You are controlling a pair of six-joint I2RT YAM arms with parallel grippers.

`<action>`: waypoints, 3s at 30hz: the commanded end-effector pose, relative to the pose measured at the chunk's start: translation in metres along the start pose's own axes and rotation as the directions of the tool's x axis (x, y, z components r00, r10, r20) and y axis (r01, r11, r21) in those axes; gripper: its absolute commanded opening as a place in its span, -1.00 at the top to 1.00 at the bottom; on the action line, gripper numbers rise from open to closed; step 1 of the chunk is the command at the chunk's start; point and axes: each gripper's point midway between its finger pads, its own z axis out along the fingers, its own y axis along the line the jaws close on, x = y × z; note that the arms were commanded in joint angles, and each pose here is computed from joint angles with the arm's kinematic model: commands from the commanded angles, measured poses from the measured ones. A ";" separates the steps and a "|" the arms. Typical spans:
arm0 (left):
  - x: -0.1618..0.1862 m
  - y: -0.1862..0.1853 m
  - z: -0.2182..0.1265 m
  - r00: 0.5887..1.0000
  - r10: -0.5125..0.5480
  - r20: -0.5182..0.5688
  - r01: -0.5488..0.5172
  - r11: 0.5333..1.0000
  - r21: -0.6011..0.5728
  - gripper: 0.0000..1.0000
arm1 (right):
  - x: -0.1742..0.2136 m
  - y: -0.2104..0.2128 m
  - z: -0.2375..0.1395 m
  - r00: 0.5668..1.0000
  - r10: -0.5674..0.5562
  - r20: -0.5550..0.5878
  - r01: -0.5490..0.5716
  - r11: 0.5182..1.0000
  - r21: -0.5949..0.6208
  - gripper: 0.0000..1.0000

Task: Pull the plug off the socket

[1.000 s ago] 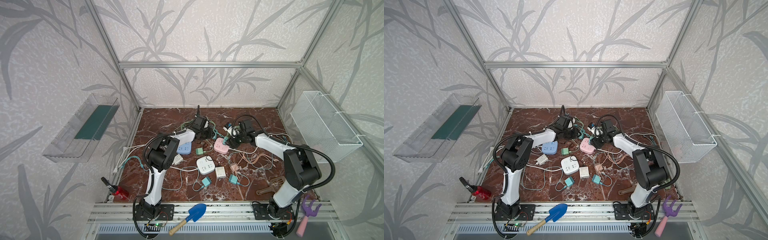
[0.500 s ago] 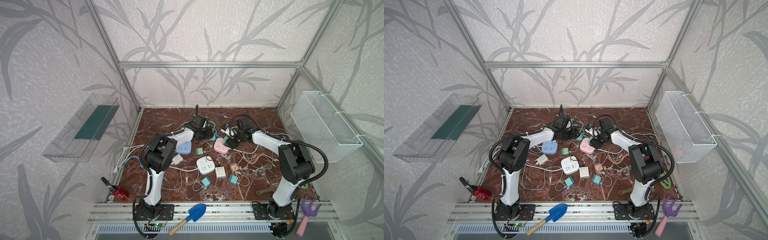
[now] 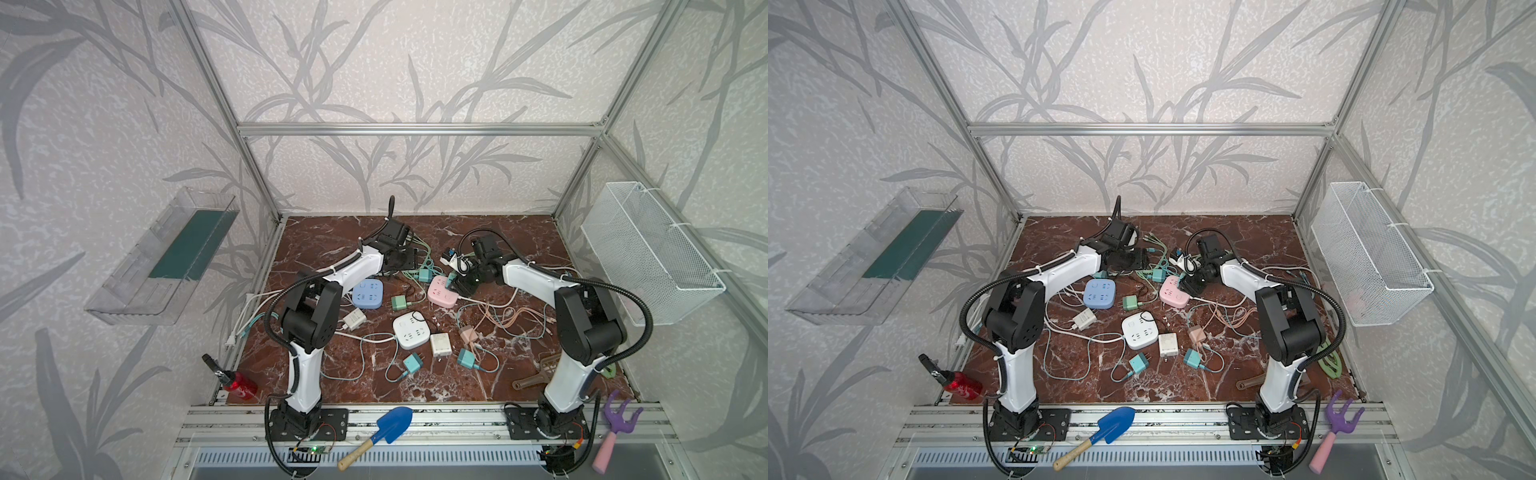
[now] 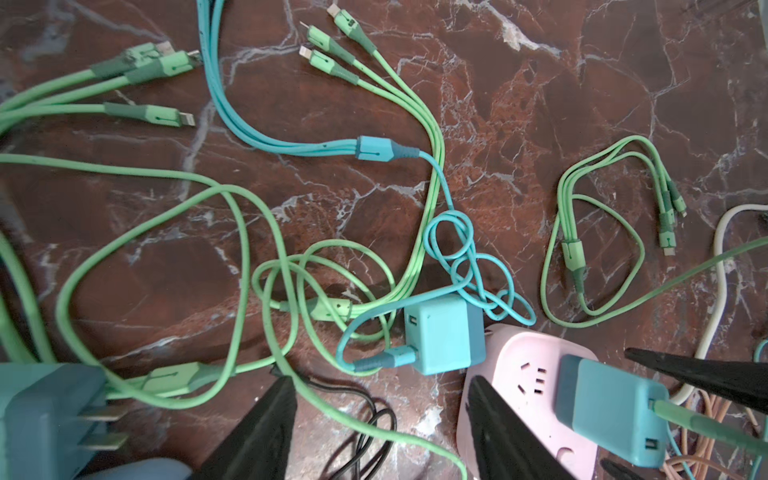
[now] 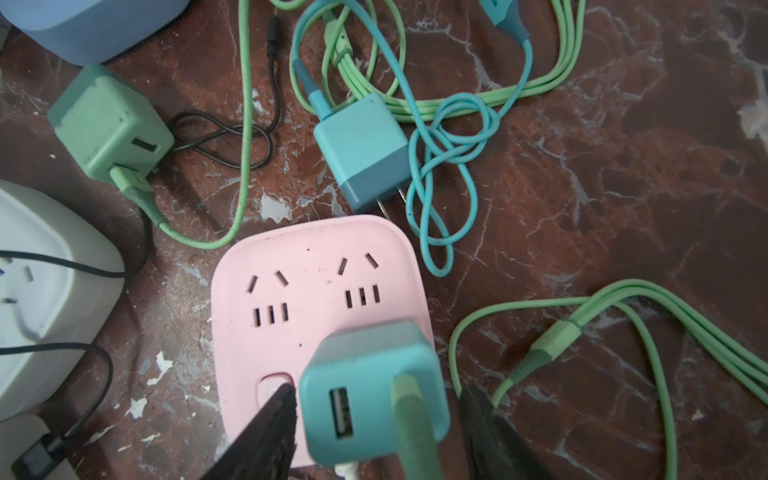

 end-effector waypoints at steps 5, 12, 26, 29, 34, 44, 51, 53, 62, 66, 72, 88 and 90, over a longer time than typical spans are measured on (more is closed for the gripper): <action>-0.010 -0.022 -0.030 0.997 0.067 0.040 -0.068 0.997 0.031 -0.29 | -0.003 -0.001 0.001 1.000 -0.012 -0.002 0.012 1.000 -0.019 -0.22; 0.016 -0.056 -0.020 0.993 0.118 0.020 -0.119 0.987 0.104 -0.12 | 0.000 0.000 0.004 1.000 -0.011 -0.015 0.010 1.000 -0.029 -0.16; 0.059 -0.083 0.012 0.991 0.103 -0.084 -0.083 0.974 0.212 0.20 | -0.002 0.003 0.010 1.000 -0.018 -0.013 0.017 0.999 -0.047 0.03; 0.065 -0.084 0.018 0.989 0.103 -0.108 -0.079 0.974 0.214 0.26 | -0.001 0.004 0.011 1.000 -0.016 -0.017 0.015 0.999 -0.050 0.10; 0.077 -0.083 0.028 0.982 0.099 -0.163 -0.062 0.974 0.217 0.31 | -0.004 0.004 0.009 1.000 -0.016 -0.007 0.016 0.999 -0.052 0.18; 0.086 -0.075 0.039 0.975 0.098 -0.198 -0.061 0.981 0.184 0.35 | -0.008 0.003 0.006 1.000 -0.014 0.005 0.015 0.999 -0.049 0.25; 0.093 -0.070 0.046 0.972 0.087 -0.220 -0.051 0.985 0.163 0.35 | -0.016 0.003 0.001 0.999 -0.005 0.036 0.006 0.999 -0.046 0.26; 0.093 -0.070 0.047 0.972 0.085 -0.221 -0.049 0.986 0.162 0.35 | -0.020 0.003 -0.001 0.999 0.000 0.052 0.003 0.999 -0.047 0.28; 0.102 -0.063 0.053 0.961 0.097 -0.257 -0.073 0.992 0.104 0.36 | -0.039 0.008 -0.009 0.990 0.047 0.136 -0.036 0.996 -0.079 0.28; 0.103 -0.061 0.055 0.959 0.100 -0.264 -0.078 0.993 0.093 0.36 | -0.044 0.007 -0.013 0.987 0.047 0.153 -0.037 0.997 -0.068 0.29; 0.107 -0.058 0.058 0.955 0.099 -0.280 -0.081 0.994 0.076 0.36 | -0.045 0.004 -0.014 0.988 0.049 0.148 -0.042 0.998 -0.050 0.29; 0.115 -0.055 0.063 0.948 0.121 -0.294 -0.115 0.993 0.039 0.36 | -0.026 0.003 0.006 0.999 -0.007 -0.040 0.009 1.000 0.027 0.33; 0.115 -0.055 0.064 0.947 0.122 -0.296 -0.117 0.992 0.037 0.36 | -0.029 0.002 0.005 0.999 0.007 -0.034 -0.006 1.000 0.030 0.33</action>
